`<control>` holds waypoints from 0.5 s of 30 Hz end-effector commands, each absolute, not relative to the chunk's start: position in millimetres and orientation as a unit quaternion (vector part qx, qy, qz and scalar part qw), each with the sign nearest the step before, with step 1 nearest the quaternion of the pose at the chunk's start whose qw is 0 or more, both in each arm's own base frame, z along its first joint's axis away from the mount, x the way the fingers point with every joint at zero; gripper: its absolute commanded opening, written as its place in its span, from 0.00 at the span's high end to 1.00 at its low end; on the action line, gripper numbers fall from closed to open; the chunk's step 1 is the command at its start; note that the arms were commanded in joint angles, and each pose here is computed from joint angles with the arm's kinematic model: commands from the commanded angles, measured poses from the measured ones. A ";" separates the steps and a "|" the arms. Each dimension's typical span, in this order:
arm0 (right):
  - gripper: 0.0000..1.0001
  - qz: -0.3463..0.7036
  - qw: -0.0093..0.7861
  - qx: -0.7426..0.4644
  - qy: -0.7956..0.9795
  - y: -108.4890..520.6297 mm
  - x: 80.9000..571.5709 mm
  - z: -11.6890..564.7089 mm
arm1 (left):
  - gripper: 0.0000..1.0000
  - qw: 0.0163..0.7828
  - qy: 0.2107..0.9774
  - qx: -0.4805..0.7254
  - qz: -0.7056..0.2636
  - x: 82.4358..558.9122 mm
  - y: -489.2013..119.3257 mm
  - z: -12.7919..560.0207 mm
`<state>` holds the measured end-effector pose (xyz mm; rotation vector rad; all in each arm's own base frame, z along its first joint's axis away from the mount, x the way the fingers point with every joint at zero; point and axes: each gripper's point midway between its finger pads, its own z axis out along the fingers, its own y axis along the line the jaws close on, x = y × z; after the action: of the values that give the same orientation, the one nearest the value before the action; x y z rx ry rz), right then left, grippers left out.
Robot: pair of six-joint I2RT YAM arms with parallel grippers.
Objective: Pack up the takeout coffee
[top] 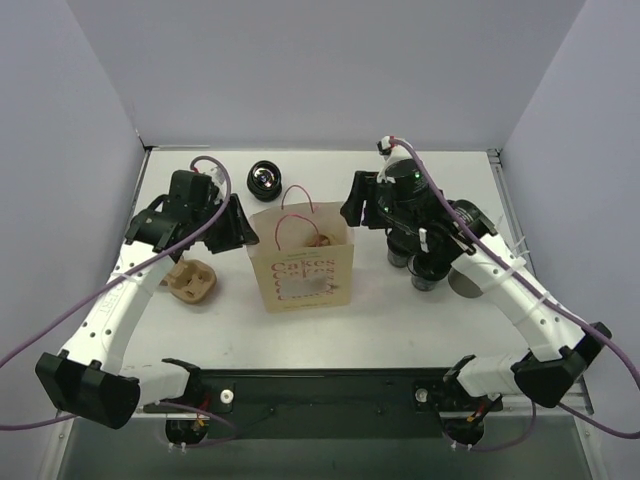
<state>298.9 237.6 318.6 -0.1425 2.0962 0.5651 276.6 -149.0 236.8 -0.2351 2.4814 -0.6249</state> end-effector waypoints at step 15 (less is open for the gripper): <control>1.00 0.146 0.378 -0.037 0.914 231.2 304.2 283.5 | 0.98 0.341 0.909 -0.030 -0.237 285.4 -165.7 287.3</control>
<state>302.5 239.2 252.5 -0.1223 2.3999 0.3890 277.6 -163.7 256.9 -0.1426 2.4423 -0.6409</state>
